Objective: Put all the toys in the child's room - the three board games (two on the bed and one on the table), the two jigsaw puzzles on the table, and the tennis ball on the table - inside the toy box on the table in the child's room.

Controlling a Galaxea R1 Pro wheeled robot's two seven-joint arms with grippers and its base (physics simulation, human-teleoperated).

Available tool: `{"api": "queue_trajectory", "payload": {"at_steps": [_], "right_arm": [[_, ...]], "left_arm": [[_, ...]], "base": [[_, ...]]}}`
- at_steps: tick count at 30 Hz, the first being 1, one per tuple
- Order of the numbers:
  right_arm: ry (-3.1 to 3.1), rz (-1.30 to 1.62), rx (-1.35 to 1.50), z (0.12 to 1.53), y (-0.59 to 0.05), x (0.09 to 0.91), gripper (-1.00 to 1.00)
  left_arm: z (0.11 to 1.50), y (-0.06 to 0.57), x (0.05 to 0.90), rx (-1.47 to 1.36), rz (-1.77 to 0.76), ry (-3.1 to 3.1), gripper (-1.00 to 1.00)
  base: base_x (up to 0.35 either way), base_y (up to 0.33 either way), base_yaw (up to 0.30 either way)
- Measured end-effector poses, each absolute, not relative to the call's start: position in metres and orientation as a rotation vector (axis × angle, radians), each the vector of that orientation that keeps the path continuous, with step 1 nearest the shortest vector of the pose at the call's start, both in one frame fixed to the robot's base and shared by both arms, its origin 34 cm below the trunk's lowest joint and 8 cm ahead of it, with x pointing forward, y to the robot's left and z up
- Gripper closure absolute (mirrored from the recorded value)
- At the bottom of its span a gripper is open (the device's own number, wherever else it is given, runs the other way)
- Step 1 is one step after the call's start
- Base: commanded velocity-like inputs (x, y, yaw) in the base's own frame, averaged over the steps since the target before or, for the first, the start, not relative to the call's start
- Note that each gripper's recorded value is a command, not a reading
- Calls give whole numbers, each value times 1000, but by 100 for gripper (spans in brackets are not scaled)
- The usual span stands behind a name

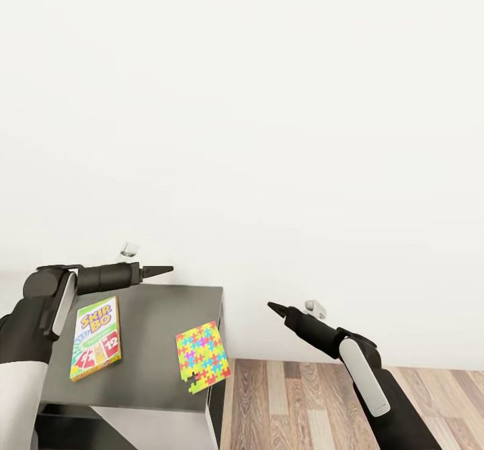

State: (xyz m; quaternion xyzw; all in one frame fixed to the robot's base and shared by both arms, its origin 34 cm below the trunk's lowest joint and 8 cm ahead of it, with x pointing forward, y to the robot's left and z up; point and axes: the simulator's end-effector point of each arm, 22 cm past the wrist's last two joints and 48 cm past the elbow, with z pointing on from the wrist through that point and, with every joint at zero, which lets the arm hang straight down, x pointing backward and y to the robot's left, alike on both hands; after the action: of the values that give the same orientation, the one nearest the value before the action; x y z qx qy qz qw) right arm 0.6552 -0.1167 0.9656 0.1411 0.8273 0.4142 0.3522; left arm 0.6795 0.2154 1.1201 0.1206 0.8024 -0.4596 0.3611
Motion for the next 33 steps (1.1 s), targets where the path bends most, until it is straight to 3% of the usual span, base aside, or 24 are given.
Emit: {"api": "queue_trajectory", "payload": {"at_steps": [33], "right_arm": [[2093,1072,334,995,-116,656,-100]], "left_arm": [[1151,216,672,338,-1162,2020,-100]], "base": [[0,0,0]]}}
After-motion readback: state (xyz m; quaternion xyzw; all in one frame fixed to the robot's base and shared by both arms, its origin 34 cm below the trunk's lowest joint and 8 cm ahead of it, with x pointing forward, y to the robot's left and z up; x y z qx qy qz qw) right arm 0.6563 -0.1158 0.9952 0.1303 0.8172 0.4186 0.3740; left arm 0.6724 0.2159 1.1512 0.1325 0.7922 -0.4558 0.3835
